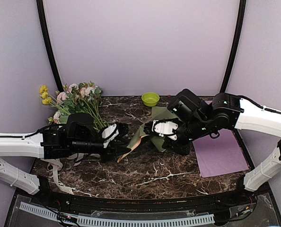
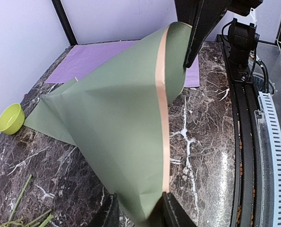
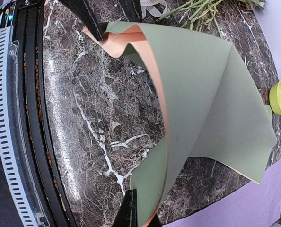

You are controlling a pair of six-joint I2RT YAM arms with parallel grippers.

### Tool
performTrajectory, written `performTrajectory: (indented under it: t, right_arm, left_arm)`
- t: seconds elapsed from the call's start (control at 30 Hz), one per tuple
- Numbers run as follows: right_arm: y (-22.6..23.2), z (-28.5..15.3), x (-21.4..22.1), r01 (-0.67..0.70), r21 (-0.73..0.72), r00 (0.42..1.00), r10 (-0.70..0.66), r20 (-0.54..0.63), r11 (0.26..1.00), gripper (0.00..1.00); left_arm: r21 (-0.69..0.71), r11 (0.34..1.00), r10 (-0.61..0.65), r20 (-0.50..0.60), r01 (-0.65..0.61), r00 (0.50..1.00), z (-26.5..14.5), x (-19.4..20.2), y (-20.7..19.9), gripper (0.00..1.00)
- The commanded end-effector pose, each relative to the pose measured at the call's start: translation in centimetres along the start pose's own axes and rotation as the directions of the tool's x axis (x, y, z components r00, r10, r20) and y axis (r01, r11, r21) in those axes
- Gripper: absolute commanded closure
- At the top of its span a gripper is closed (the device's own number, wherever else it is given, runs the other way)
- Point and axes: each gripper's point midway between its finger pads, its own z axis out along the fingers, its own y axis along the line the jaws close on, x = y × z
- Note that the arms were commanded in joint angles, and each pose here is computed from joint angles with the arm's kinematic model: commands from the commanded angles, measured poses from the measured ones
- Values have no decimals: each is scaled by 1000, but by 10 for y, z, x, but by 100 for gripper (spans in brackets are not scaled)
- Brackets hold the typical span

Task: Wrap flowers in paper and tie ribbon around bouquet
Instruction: Unfold the folded wrapping paper at the center of the board.

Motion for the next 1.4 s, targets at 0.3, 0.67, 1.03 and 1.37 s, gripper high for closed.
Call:
performTrajectory:
  t: [0.3, 0.67, 1.03, 1.37]
  right_arm:
    - [0, -5, -3, -4, -4, 1000, 4, 31, 1000, 100]
    - [3, -4, -4, -4, -26, 1000, 5, 30, 1000, 100]
    - [4, -2, -4, 1, -30, 1000, 0, 24, 1000, 100]
    - [4, -2, -4, 2, -33, 1000, -1, 21, 999, 100]
  left_arm:
    - [-153, 987, 55, 37, -49, 998, -15, -13, 26, 69]
    - [-240, 968, 76, 1, -74, 997, -8, -4, 42, 73]
    - [-325, 939, 124, 29, -108, 992, -13, -13, 55, 64]
    - [-289, 947, 148, 13, -138, 989, 3, -10, 51, 61]
